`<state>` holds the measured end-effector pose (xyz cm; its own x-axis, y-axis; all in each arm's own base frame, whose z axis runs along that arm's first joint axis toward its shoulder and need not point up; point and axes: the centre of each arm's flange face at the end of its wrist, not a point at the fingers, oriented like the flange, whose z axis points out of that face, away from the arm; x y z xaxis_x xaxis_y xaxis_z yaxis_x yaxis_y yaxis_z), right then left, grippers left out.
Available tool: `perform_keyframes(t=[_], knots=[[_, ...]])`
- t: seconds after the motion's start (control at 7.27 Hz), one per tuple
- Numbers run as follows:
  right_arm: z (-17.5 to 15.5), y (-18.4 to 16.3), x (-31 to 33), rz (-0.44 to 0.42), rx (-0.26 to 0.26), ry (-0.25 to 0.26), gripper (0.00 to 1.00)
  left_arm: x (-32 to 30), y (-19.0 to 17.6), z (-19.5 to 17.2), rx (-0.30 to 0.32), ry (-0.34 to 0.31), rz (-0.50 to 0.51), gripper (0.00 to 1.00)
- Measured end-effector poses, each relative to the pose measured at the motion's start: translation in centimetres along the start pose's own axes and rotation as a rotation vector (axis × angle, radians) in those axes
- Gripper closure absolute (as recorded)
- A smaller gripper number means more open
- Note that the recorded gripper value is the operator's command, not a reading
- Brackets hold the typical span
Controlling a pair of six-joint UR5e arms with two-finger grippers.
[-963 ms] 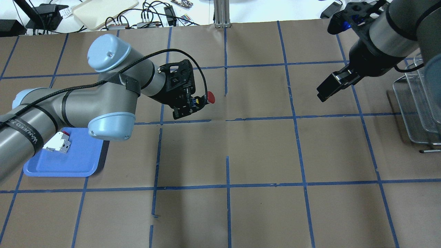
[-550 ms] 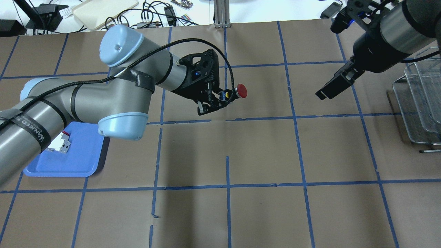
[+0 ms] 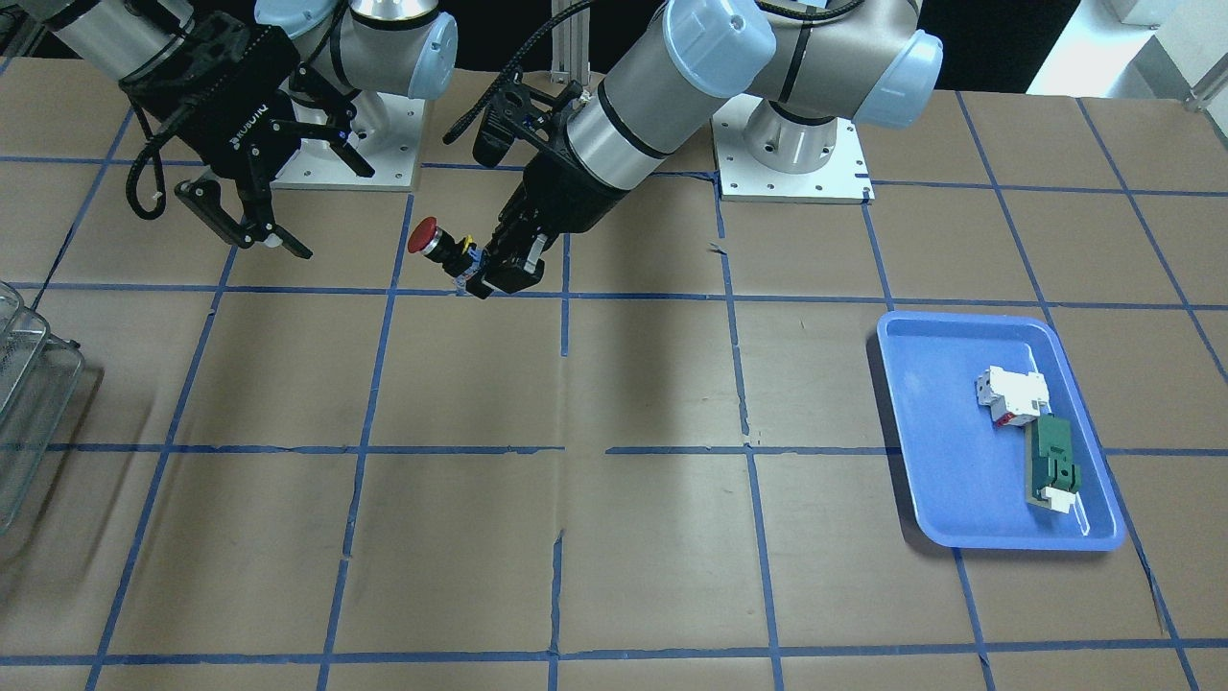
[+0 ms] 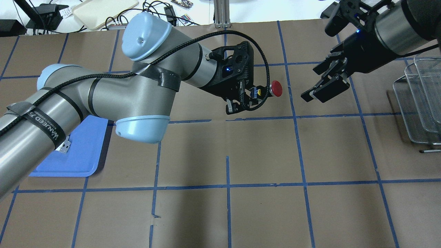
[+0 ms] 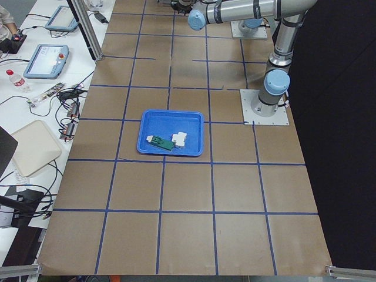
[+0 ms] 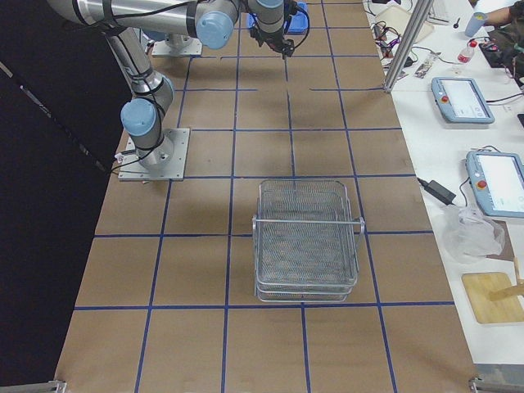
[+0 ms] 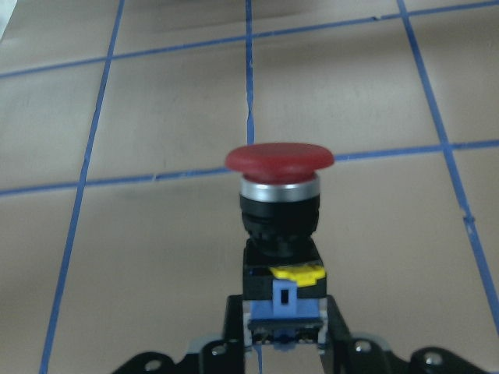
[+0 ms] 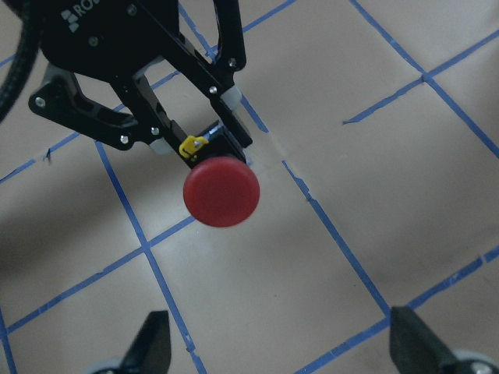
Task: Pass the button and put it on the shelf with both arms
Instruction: 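Hold the button with the left gripper while the right gripper approaches it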
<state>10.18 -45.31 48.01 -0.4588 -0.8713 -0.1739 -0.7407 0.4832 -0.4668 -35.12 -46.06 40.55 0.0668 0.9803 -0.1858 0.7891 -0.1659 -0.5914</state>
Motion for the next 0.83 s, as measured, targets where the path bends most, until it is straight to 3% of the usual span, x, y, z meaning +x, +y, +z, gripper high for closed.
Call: perform_keyframes(t=[0.83], knots=[[1.1,-0.6,0.5,-0.16,0.106,-0.023,0.01,0.5,-2.1,-0.6,0.011,-0.011,0.024,1.0]])
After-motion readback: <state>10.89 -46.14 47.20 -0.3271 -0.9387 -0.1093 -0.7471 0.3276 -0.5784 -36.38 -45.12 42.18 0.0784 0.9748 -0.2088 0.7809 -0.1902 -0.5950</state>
